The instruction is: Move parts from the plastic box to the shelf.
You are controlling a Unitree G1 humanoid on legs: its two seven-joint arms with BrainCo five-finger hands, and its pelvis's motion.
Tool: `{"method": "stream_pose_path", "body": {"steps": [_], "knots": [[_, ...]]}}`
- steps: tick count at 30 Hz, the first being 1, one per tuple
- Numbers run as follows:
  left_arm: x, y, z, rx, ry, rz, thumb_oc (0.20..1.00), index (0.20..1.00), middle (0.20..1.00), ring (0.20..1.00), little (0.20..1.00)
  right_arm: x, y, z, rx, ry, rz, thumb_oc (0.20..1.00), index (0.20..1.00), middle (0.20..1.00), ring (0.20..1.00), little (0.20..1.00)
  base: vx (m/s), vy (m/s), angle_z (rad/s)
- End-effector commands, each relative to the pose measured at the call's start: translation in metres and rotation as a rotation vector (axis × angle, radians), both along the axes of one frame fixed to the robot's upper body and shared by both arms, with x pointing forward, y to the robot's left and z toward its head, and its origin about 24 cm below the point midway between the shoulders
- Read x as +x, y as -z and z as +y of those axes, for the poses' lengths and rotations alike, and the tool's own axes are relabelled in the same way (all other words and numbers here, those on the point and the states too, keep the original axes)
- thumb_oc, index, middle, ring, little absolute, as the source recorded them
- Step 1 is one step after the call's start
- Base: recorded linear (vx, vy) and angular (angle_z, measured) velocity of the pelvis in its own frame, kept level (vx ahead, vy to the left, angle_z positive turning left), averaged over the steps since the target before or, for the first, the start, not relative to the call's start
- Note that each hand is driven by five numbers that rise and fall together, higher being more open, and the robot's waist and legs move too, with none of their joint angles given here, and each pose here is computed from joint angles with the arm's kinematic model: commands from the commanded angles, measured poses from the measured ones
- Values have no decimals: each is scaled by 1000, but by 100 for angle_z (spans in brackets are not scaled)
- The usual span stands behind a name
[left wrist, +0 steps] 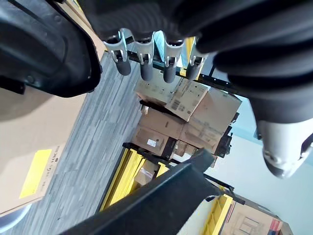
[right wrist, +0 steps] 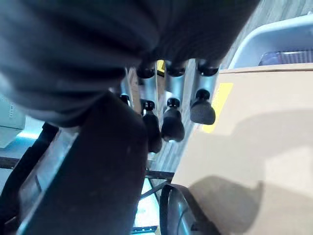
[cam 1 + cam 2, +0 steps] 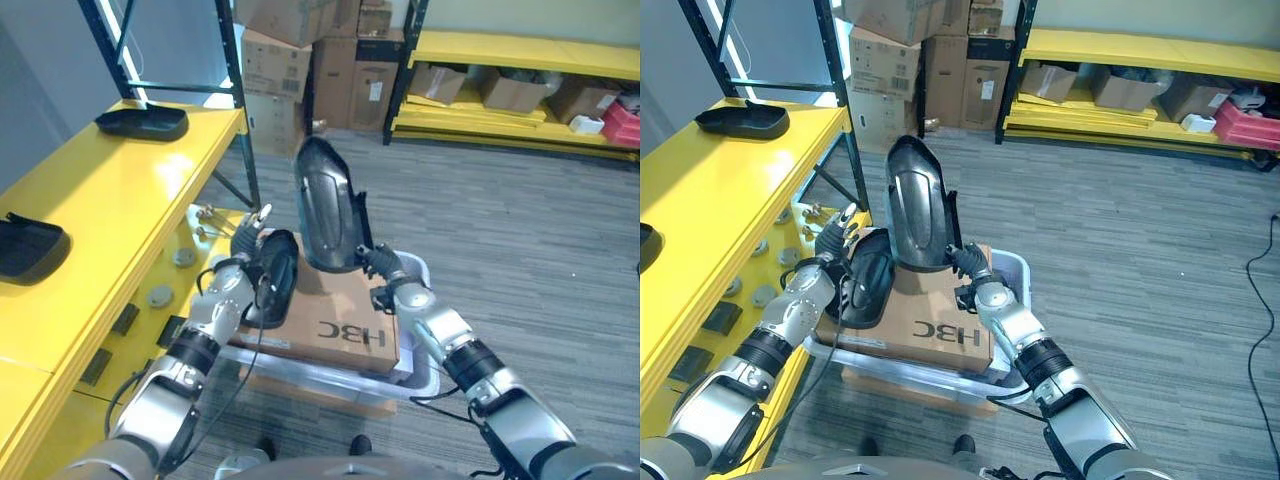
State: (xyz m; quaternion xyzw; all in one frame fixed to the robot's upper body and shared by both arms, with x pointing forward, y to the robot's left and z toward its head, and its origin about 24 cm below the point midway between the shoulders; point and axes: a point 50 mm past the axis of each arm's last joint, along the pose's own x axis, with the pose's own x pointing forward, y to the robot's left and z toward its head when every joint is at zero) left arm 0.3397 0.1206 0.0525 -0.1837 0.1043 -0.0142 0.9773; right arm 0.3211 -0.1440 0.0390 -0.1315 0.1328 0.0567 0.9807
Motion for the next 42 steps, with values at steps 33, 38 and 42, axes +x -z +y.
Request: {"method": "stream_pose_path", "body": {"steps": [33, 38, 42], "knots": [[4, -47, -72, 321, 410, -232, 1000, 1000, 1000, 1000, 1000, 20, -16, 38, -9, -89, -44, 200, 200, 200, 200, 200, 0, 0, 0], [3, -43, -75, 378, 421, -208, 1000, 1000, 1000, 1000, 1000, 24, -20, 43, -27, -92, -56, 200, 200, 200, 200, 200, 0, 0, 0], [6, -43, -58, 308, 264, -151, 1000, 1000, 1000, 1000, 1000, 23, -25, 42, 11, -36, -80, 200, 200, 200, 200, 200, 0, 0, 0]]}}
